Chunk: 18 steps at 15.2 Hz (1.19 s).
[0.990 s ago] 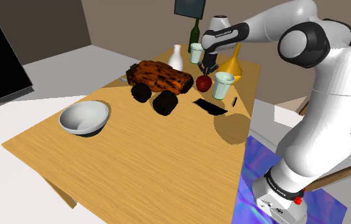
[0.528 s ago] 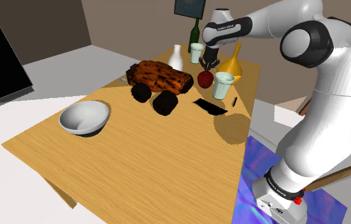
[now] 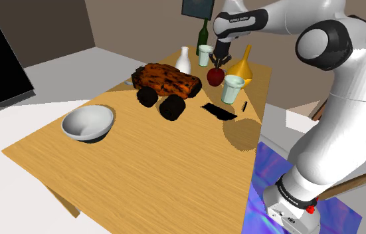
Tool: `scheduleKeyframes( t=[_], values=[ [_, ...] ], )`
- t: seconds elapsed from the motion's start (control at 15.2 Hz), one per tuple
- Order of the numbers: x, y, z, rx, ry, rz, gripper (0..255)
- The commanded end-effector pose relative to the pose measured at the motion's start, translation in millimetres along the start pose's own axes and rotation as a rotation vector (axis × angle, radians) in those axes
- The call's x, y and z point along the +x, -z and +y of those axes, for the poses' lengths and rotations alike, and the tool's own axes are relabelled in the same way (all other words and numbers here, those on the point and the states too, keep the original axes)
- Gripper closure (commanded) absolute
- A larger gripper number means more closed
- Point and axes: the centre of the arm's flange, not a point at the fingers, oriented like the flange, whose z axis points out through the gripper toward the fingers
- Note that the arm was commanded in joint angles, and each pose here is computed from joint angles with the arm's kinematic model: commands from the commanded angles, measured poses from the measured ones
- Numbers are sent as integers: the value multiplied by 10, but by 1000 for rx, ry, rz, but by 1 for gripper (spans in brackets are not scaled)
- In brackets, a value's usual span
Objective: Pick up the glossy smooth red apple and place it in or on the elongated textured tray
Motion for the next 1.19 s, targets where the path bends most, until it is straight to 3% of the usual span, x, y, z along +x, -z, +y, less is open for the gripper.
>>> scheduleKeyframes(
  t=[0.0, 0.53, 1.12],
  values=[
    [21, 103, -2, 0, 0, 0, 255],
    [64, 472, 5, 0, 0, 0, 255],
    [-1004, 948, 214, 0, 0, 0, 255]
  ],
)
